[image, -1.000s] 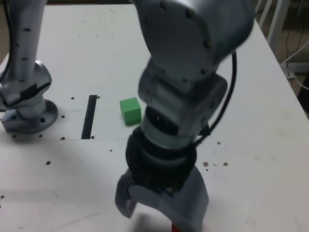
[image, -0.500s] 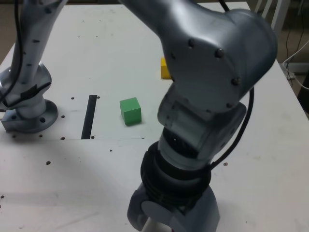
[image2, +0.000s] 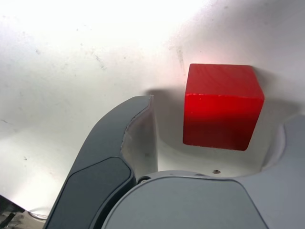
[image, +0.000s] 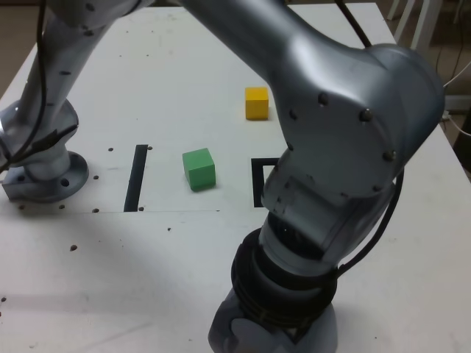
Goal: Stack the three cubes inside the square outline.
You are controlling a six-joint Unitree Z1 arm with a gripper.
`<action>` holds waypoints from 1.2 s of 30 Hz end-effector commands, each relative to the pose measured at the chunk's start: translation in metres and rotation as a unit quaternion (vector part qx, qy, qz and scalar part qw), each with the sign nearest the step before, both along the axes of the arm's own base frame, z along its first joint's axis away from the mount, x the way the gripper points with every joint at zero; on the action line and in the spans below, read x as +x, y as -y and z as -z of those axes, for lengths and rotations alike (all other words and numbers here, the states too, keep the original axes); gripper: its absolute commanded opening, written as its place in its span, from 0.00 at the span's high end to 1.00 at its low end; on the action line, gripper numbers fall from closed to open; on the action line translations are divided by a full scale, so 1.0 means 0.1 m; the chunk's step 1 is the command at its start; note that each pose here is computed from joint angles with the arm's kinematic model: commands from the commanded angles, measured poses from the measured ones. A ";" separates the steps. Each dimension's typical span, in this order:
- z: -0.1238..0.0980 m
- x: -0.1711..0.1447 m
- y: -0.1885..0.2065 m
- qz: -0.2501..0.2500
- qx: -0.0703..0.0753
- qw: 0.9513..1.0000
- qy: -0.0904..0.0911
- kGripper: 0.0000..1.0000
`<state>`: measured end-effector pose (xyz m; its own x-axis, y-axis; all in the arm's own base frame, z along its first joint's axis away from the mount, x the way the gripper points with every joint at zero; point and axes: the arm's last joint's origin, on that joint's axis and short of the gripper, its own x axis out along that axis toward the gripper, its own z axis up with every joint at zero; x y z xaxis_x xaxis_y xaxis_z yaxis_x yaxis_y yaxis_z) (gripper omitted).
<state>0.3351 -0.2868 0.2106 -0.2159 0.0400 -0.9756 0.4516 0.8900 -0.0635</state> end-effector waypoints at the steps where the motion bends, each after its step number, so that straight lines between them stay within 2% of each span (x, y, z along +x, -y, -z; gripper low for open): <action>1: 0.00 0.02 -0.01 0.001 0.009 1.000 0.003 0.39; 5: -0.03 0.03 -0.03 0.003 0.023 1.000 0.013 0.61; 8: -0.05 0.03 -0.03 0.005 0.028 0.999 0.018 0.70; 29: -0.06 -0.01 -0.07 0.004 0.036 0.999 0.007 0.71; 36: -0.21 0.04 -0.23 -0.010 0.035 0.999 0.016 0.71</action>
